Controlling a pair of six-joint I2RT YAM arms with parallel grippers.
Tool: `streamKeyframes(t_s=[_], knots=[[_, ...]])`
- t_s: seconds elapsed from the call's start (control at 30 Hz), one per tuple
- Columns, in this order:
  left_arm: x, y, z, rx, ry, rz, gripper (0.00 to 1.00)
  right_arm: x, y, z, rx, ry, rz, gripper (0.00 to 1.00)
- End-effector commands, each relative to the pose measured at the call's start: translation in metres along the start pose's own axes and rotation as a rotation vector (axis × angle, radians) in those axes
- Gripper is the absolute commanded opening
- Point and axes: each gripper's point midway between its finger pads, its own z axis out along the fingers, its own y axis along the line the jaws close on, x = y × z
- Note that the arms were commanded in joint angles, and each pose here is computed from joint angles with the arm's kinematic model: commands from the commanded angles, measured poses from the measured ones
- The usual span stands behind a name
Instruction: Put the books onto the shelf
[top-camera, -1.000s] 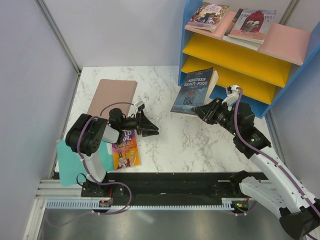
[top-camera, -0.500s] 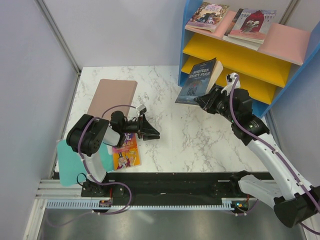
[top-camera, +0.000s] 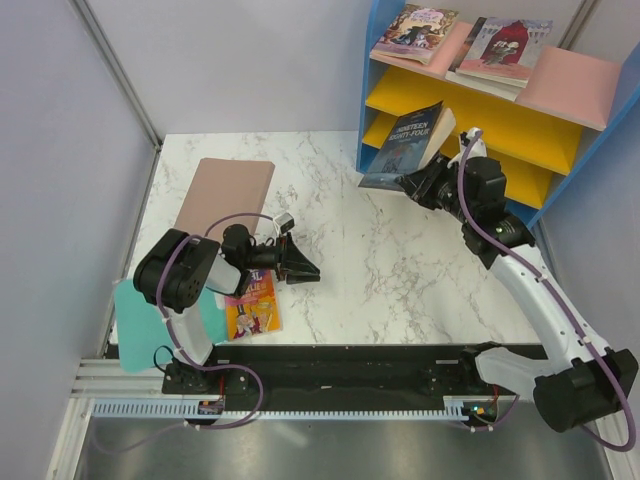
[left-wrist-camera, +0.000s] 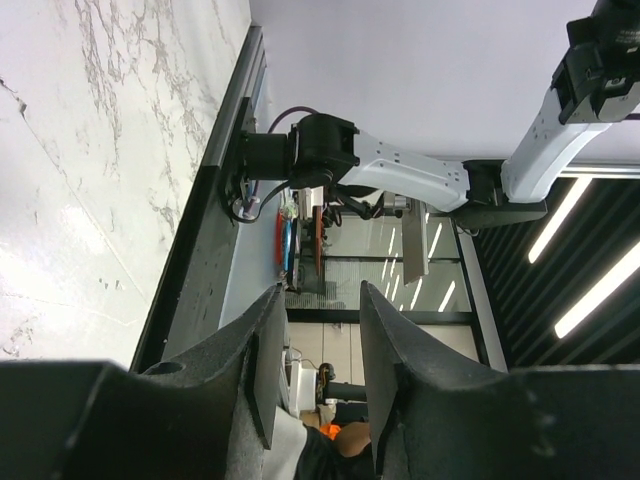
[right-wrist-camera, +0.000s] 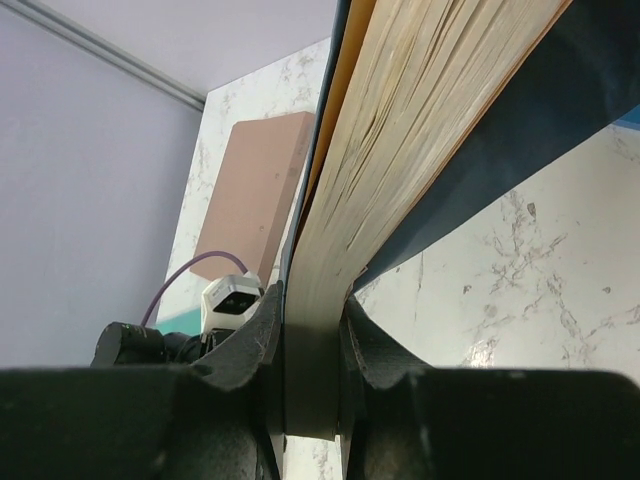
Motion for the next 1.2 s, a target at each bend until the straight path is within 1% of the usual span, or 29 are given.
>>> streamKeyframes(t_s=[0.0,0.1,0.23,0.53,0.77,0.9,0.93,1.1,1.17], knots=[[0.005,-0.027,-0.001,0.103,0.007,0.367,0.42,-0.068,0.051,-0.008,-0.189,-0.208,-0.043,0.00],[0.006,-0.027,0.000,0.103,0.010,0.366,0.42,-0.072,0.041,-0.003,-0.175,-0.203,-0.023,0.00],[0.007,-0.025,0.001,0.102,0.014,0.362,0.42,-0.086,0.044,-0.005,-0.208,-0.235,-0.018,0.00],[0.008,-0.020,0.003,0.098,0.026,0.344,0.41,-0.097,0.074,-0.022,-0.345,-0.251,-0.021,0.00],[0.009,-0.018,0.004,0.096,0.034,0.337,0.40,-0.106,0.078,-0.031,-0.369,-0.309,-0.033,0.00],[0.009,-0.016,0.004,0.095,0.037,0.332,0.40,-0.101,0.070,-0.023,-0.371,-0.298,-0.016,0.00],[0.009,-0.016,0.004,0.095,0.037,0.334,0.40,-0.104,0.073,-0.025,-0.393,-0.316,-0.020,0.00],[0.010,-0.016,0.005,0.095,0.041,0.331,0.39,-0.094,0.046,-0.007,-0.363,-0.303,0.027,0.00],[0.011,-0.016,0.005,0.095,0.043,0.331,0.39,-0.086,0.029,0.005,-0.332,-0.285,0.046,0.00]])
